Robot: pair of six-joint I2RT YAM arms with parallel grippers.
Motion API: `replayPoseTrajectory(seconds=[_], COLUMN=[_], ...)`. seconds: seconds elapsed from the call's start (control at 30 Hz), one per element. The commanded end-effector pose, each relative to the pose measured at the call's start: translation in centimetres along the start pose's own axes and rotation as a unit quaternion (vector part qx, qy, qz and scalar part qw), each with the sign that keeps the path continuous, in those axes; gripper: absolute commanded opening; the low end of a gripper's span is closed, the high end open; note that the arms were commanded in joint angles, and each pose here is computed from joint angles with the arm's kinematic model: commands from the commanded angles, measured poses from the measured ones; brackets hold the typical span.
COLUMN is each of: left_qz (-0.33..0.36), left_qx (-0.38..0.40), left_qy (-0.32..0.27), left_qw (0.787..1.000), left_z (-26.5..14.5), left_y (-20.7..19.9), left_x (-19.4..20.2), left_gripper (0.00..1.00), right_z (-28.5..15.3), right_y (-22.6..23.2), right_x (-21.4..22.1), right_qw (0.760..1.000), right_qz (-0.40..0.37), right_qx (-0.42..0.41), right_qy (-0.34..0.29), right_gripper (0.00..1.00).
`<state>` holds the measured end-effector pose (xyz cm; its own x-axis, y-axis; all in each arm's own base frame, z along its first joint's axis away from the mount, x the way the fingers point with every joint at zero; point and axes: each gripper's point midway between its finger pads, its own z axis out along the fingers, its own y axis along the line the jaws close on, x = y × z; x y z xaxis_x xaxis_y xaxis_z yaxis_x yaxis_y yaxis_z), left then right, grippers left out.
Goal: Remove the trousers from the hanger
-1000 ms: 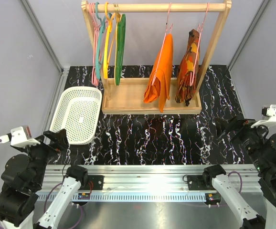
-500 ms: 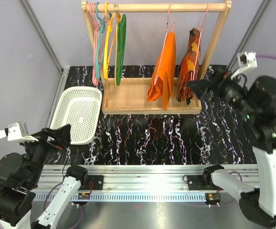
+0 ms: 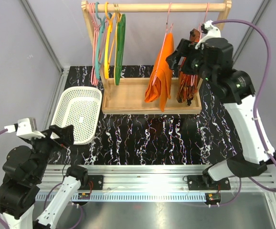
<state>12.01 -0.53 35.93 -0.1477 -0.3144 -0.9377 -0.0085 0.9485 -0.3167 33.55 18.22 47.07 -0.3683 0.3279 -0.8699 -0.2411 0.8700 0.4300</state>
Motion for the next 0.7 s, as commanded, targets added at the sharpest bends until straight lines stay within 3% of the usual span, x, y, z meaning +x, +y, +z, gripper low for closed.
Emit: replayPoseTrajectory(seconds=[0.0, 0.2, 0.37, 0.47, 0.67], left_qz=[0.029, 0.055, 0.055, 0.056, 0.058], left_qx=[-0.005, 0.001, 0.004, 0.014, 0.015], left_qy=[0.023, 0.057, 0.049, 0.047, 0.046], left_qw=[0.999, 0.997, 0.997, 0.997, 0.997], left_z=[1.4, 2.1, 1.7, 1.5, 1.3], left_y=[0.1, 0.1, 0.2, 0.0, 0.3], left_x=[1.2, 2.8, 2.9, 3.1, 3.3], left_gripper=[0.99, 0.99, 0.99, 0.99, 0.99], right_z=[1.3, 5.5, 7.8, 8.4, 8.5], right_y=[-1.2, 0.1, 0.0, -1.8, -3.2], right_x=[-0.6, 0.7, 1.2, 2.2, 3.2], right_qw=[0.996, 0.992, 0.988, 0.979, 0.971], right_qz=[-0.032, -0.055, -0.083, -0.103, -0.136], right_qx=[0.083, 0.109, 0.131, 0.176, 0.196], right_qy=[-0.023, -0.026, -0.016, -0.002, 0.012], right_gripper=[0.88, 0.89, 0.87, 0.81, 0.56])
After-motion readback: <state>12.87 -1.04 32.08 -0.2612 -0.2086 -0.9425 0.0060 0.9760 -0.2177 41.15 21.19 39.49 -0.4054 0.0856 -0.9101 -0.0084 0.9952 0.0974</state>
